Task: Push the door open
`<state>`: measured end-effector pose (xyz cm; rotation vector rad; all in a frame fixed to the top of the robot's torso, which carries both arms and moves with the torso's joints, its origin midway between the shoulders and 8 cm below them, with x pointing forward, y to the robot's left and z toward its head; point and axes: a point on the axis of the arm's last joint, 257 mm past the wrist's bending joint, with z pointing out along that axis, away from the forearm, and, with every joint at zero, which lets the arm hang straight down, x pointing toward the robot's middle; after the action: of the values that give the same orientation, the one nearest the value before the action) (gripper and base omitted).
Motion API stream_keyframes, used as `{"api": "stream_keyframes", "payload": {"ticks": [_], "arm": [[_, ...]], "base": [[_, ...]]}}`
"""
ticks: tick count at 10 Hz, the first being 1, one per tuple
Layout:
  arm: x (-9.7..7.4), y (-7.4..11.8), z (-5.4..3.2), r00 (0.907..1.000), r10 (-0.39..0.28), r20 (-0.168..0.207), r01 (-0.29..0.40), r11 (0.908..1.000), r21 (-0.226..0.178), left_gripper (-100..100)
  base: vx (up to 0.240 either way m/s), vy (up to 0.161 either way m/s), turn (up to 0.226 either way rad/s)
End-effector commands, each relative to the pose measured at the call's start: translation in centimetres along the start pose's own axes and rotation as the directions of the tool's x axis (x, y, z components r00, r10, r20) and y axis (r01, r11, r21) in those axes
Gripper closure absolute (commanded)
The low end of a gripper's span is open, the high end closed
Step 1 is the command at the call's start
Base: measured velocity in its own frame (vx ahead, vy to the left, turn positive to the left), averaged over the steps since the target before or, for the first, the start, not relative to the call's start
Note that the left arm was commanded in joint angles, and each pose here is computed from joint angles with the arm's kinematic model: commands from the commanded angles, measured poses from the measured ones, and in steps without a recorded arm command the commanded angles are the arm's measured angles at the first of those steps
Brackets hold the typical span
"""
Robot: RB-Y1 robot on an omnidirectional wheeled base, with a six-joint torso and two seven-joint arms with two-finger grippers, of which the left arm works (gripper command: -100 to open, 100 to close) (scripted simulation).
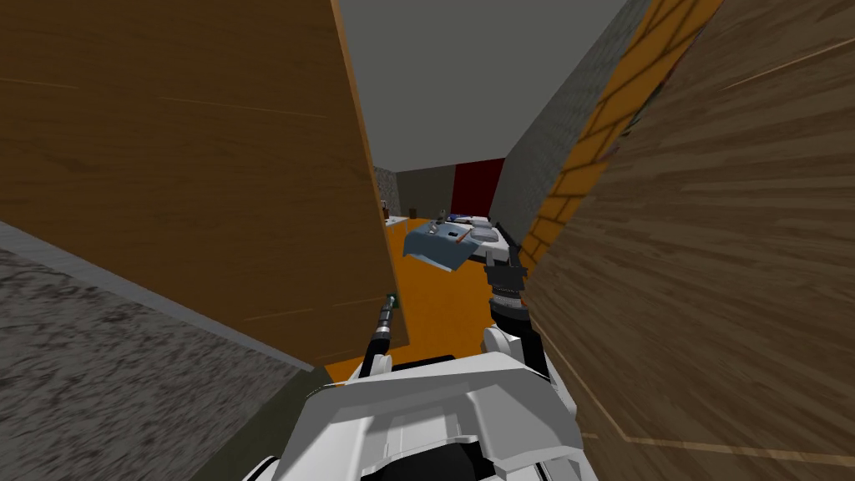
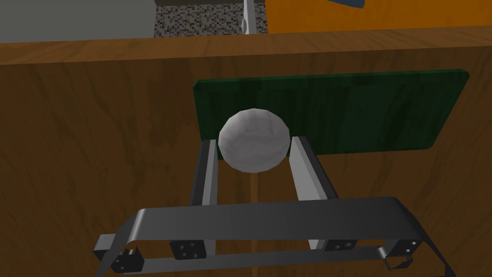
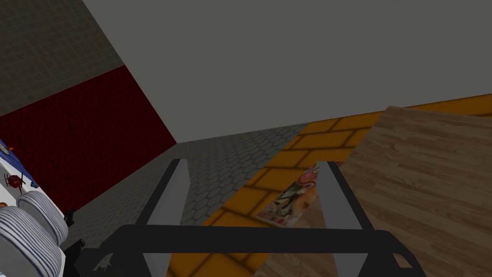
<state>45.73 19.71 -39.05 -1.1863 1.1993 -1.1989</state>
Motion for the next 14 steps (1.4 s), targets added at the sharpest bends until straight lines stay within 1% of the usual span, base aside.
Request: {"api": "stream_keyframes", "payload": {"ticks": [1, 4, 5, 6, 9, 10, 11, 14], "arm": [[0.0, 0.1, -0.11, 1.0, 0.0, 0.0, 0.0, 1.0, -0.003, 100], [0.0, 0.1, -0.11, 1.0, 0.0, 0.0, 0.0, 1.0, -0.003, 100], [-1.1, 0.4, -0.05, 0.9998, 0.006, 0.019, -0.006, 0.9999, -0.011, 100], [-1.3, 0.4, 0.0, 0.9997, 0.007, 0.025, -0.007, 0.9999, -0.011, 100], [-3.3, 0.3, 0.36, 0.9977, 0.01, 0.068, -0.009, 0.9999, -0.013, 100], [-3.3, 0.3, 0.36, 0.9977, 0.01, 0.068, -0.009, 0.9999, -0.013, 100], [-4.3, 0.3, 0.53, 0.9957, 0.008, 0.092, -0.007, 0.9999, -0.014, 100], [-6.0, 0.2, 0.79, 0.9905, -0.001, 0.138, 0.003, 0.9999, -0.016, 100]], "base": [[-0.021, 0.002, -0.003], [-0.008, 0.0, 0.001], [0.096, -0.036, 0.042], [0.137, -0.066, 0.053], [0.182, -0.085, 0.061], [0.165, -0.055, 0.037], [0.172, -0.066, 0.042], [0.19, -0.08, 0.08]]}}
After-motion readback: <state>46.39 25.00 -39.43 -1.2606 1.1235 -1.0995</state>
